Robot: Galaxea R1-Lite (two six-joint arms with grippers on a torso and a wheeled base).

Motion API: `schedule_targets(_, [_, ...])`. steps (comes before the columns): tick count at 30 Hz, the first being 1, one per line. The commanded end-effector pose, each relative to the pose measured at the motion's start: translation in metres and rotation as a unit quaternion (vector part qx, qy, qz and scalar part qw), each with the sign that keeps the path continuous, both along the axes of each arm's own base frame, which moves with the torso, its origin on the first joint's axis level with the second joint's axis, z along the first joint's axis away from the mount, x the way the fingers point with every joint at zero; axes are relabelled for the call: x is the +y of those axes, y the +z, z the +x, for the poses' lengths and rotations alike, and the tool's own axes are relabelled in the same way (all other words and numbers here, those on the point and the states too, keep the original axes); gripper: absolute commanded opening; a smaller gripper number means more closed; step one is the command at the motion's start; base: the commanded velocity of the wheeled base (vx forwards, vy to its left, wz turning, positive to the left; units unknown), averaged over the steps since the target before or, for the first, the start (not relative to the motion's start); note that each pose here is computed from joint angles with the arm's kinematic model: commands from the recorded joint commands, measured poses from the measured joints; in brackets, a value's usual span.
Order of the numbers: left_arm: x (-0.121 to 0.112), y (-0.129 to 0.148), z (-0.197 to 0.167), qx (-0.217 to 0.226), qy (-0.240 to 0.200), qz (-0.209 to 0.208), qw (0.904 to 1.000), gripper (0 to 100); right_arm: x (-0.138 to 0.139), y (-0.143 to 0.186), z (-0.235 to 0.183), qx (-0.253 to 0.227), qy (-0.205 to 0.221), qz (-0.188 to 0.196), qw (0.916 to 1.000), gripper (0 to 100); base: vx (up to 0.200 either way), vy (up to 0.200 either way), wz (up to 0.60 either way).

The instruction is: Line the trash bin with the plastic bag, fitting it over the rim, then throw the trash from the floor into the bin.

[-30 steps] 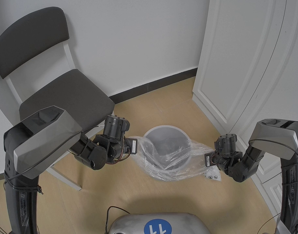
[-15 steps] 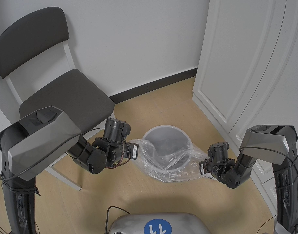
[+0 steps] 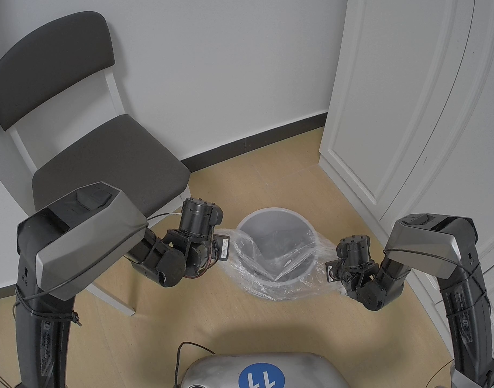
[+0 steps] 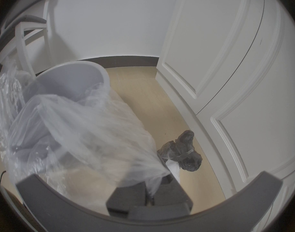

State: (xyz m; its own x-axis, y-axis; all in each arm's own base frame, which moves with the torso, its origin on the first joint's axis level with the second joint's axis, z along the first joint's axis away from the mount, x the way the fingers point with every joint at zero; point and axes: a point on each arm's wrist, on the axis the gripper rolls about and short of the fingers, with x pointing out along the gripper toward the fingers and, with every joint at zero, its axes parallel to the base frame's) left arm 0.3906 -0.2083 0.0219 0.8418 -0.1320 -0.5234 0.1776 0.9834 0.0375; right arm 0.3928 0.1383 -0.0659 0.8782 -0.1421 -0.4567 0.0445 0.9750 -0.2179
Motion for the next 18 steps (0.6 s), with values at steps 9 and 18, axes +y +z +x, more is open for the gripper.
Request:
schedule_targets(9, [0.013,-0.015,0.013,0.010,0.019,0.009,0.9997,0,-0.008,-0.003,0.007,-0.008,-0.028,-0.007,0.9996,0,0.000,0.000,0.00])
schedule_targets(18, [0.015,-0.017,0.012,0.015,0.018,0.015,0.9996,0,-0.011,-0.004,-0.001,0.009,-0.022,-0.023,0.9995,0,0.000,0.000,0.00])
